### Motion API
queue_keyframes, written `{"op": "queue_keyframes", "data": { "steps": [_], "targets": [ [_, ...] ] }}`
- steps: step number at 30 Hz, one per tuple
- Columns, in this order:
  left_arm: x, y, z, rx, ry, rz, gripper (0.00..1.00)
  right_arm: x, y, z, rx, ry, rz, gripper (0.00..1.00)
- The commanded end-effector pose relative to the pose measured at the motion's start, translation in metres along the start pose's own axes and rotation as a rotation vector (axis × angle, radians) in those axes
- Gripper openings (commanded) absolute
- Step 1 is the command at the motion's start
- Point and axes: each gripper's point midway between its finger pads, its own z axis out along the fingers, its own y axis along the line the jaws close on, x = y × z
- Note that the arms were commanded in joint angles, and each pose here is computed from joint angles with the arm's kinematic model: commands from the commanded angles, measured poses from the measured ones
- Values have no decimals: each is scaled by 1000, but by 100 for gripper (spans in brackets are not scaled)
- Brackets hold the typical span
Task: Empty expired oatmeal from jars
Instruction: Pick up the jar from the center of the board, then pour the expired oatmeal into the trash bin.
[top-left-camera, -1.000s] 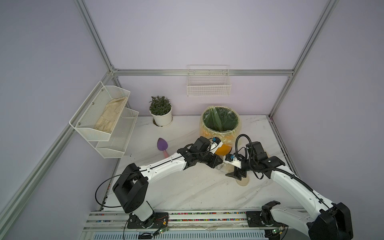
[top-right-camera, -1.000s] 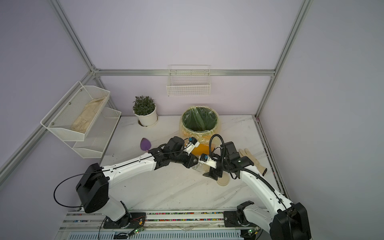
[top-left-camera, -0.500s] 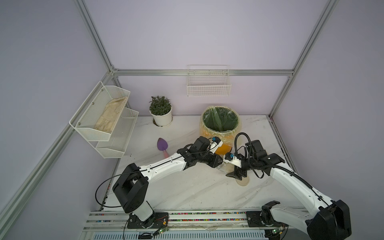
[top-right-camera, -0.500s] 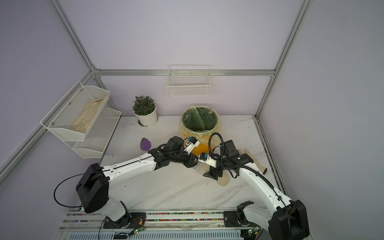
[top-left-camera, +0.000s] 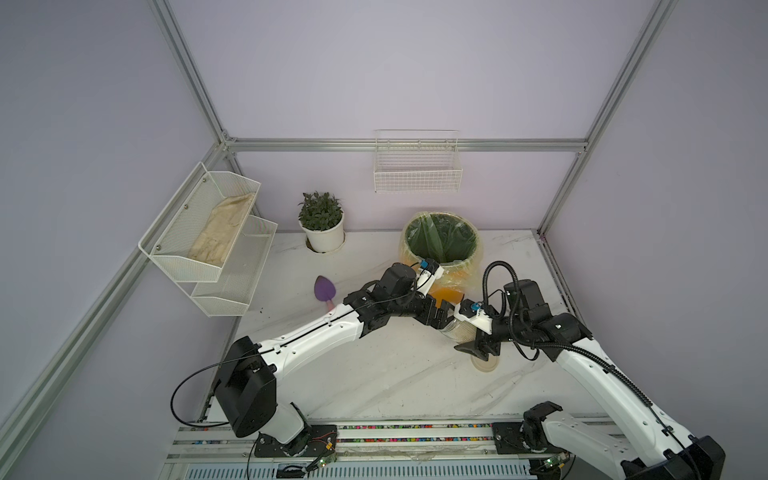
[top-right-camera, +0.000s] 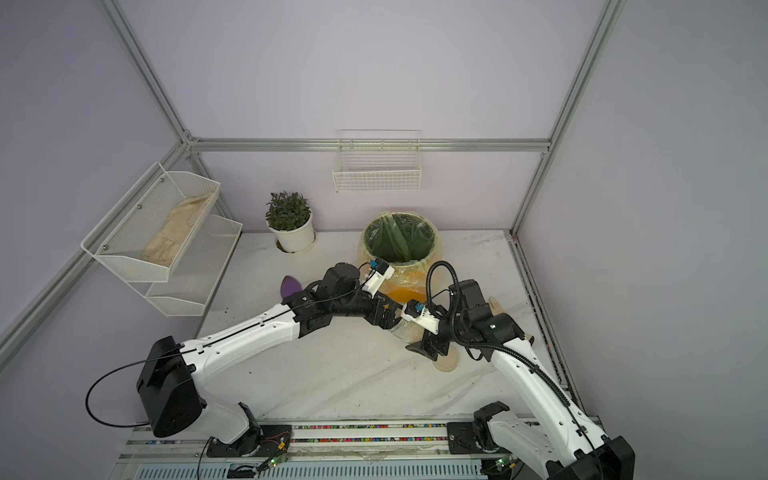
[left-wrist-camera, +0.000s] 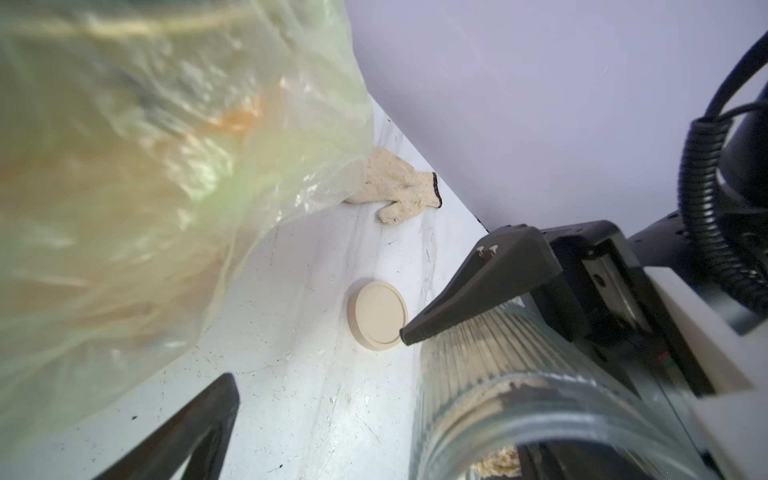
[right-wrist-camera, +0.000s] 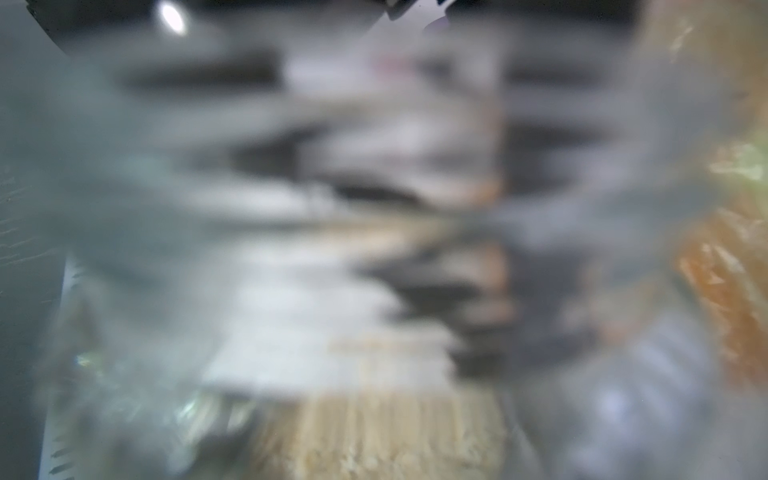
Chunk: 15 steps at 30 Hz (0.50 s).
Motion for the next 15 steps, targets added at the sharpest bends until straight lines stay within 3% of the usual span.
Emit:
{"op": "queue_keyframes", "data": {
  "steps": [1,10,15],
  "targets": [
    [-50,-23,-43,-25,-175,80,100,-33,-10,-20,65,-88,-23,1],
    [-83,-3,-77,-198,-243,82,100,-70,-49,-36,173,-102,9,0],
    [-100,13,-102,-275,-317,76,100,-93,-89,-53,310,-45,-18,0]
  ]
}}
